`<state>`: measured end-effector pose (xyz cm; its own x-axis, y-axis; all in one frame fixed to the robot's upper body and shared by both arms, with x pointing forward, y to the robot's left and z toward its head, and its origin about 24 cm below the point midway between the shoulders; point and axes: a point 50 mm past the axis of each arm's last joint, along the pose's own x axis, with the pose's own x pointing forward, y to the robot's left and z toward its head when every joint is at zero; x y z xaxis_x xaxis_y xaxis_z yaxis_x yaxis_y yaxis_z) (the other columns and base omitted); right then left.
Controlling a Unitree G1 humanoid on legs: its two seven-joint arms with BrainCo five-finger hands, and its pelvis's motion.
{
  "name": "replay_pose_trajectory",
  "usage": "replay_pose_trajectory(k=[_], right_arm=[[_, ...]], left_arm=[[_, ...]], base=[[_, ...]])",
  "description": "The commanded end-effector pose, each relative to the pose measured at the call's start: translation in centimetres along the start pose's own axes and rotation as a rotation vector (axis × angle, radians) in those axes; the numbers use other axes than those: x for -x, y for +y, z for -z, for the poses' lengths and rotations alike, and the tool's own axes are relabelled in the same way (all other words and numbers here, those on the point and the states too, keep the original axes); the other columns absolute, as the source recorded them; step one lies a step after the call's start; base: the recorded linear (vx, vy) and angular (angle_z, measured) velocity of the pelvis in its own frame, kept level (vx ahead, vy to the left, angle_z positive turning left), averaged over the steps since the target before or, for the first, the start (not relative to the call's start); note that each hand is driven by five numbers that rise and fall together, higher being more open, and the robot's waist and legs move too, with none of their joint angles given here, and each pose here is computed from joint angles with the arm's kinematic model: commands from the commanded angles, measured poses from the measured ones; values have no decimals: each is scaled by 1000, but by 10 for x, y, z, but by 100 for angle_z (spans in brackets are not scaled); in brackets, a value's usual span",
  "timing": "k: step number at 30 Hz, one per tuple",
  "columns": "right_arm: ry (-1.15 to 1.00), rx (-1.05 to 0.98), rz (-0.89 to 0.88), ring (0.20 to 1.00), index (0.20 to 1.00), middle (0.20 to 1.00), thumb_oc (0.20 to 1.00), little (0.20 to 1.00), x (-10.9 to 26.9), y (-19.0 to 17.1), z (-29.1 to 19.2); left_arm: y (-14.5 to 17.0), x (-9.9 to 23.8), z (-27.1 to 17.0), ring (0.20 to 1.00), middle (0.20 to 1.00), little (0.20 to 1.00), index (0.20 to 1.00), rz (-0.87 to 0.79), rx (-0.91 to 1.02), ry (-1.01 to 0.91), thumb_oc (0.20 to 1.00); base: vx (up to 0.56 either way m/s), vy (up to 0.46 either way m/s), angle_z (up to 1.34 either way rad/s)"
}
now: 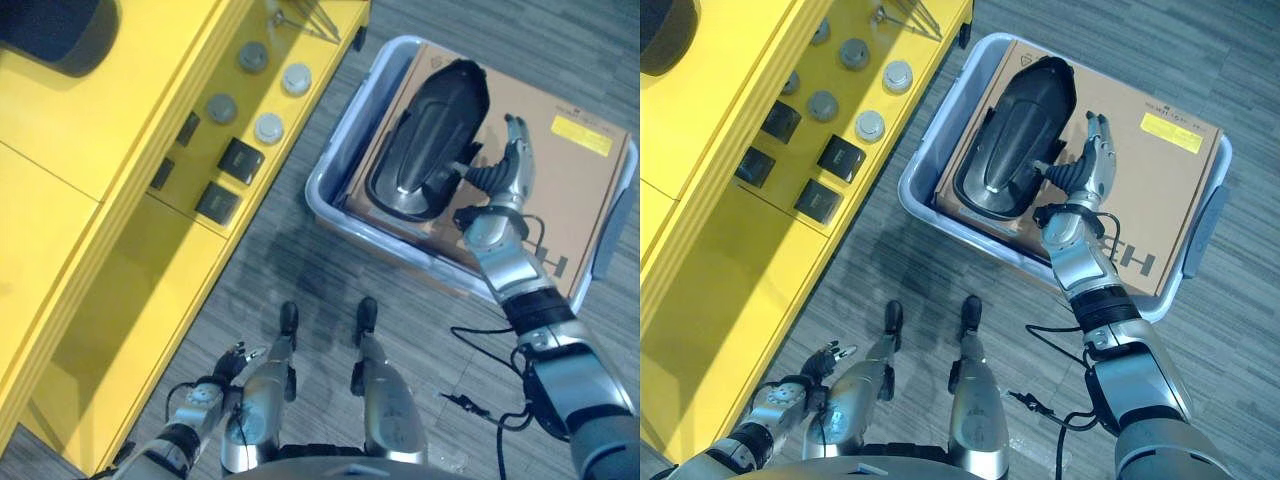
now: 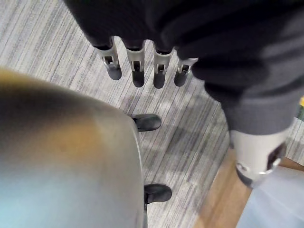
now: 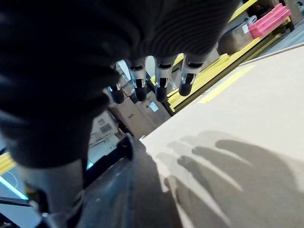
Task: Move parts from the plastic box to the shelf.
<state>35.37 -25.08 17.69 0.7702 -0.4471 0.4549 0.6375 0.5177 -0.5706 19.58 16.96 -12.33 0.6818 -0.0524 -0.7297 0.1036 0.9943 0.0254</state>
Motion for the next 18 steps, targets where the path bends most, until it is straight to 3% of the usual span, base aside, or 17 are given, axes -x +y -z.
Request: replay_pose_trajectory(k=[1, 8, 9, 10, 18], right_arm=[[-63, 114, 77, 1000, 1000, 1000, 1000, 1000, -11, -14, -2], [76, 156, -288, 1000, 1000, 1000, 1000, 1000, -20, 12, 13], [82, 175, -340, 730, 730, 730, 730, 730, -22, 15, 13], [107, 199, -397, 200, 200, 200, 200, 200, -23, 19, 14], [143, 344, -354, 200, 200, 200, 200, 200, -40, 3, 22]], left_arm=[[-1, 2, 13, 1000, 1000, 1000, 1000, 12, -3, 54, 1000], [-5, -5, -17, 1000, 1000, 1000, 1000, 49, -11, -38, 1000], [-5, -5, -20, 1000, 1000, 1000, 1000, 49, -14, -44, 1000], [-4, -6, -22, 1000, 1000, 1000, 1000, 48, -19, -47, 1000], [2, -3, -16, 1000, 1000, 1000, 1000, 58, -46, -39, 1000]], base=[[-36, 31, -3], [-110, 33, -3], [-100, -13, 0], [-78, -15, 6], [-21, -4, 4]])
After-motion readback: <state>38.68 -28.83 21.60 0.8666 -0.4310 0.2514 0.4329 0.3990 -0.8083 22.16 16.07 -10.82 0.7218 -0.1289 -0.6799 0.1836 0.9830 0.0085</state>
